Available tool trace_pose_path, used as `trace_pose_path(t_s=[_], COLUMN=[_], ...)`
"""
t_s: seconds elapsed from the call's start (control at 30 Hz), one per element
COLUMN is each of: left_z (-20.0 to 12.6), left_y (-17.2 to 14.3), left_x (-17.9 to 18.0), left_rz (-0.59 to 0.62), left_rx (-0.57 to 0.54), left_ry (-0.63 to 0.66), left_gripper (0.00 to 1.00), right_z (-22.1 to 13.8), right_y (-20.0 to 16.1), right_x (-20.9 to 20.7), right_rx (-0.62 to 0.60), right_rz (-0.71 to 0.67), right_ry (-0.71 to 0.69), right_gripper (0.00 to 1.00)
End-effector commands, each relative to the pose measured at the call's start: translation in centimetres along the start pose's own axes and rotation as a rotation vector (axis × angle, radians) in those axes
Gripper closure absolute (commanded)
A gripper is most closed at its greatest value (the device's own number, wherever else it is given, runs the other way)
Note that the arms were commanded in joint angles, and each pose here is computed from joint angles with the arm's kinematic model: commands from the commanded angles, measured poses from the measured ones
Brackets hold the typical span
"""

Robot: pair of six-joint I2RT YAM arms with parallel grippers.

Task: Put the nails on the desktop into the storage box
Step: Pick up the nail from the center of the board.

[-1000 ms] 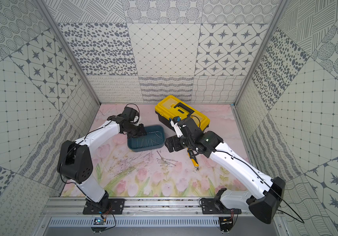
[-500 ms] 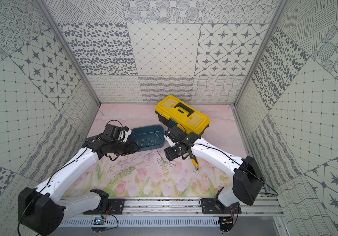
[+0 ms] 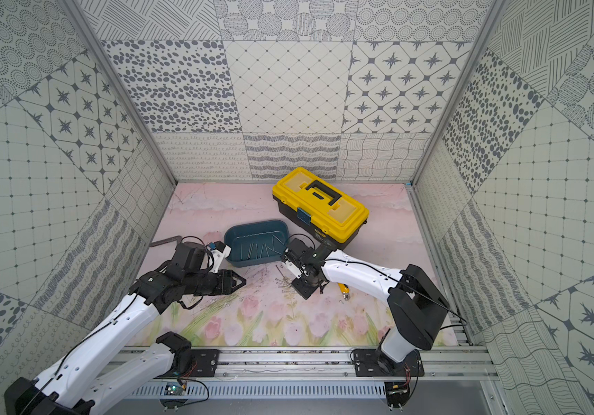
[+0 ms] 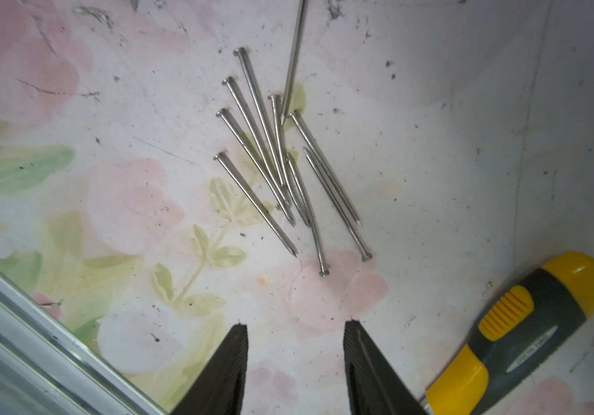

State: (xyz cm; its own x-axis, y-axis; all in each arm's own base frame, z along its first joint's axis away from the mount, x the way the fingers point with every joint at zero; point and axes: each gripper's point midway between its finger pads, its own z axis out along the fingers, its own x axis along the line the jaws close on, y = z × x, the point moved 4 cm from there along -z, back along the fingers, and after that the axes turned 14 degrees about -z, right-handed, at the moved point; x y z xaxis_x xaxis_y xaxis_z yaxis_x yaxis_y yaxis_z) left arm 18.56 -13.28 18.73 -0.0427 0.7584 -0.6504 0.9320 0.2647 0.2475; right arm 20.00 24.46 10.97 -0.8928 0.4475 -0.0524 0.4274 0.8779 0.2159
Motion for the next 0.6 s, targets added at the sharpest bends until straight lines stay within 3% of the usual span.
trace_pose_path(t_s=[0.0,0.57], left_z=[-0.2,-0.4], left_y=[-0.4,-0.2], left_x=[-0.3,-0.3], left_rz=[0.029,0.044], left_rx=[0.000,-0.005], left_ry=[-0.006,0.014], left_gripper=[0.51,0.50], right_z=[1.3,4.3], right_y=[-0.7,-0.6], right_x=[-0.1,-0.7], right_rx=[0.047,0.122], right_rz=[-0.048,-0.096], right_ry=[-0.012,-0.002], right_gripper=[0.56,0.64])
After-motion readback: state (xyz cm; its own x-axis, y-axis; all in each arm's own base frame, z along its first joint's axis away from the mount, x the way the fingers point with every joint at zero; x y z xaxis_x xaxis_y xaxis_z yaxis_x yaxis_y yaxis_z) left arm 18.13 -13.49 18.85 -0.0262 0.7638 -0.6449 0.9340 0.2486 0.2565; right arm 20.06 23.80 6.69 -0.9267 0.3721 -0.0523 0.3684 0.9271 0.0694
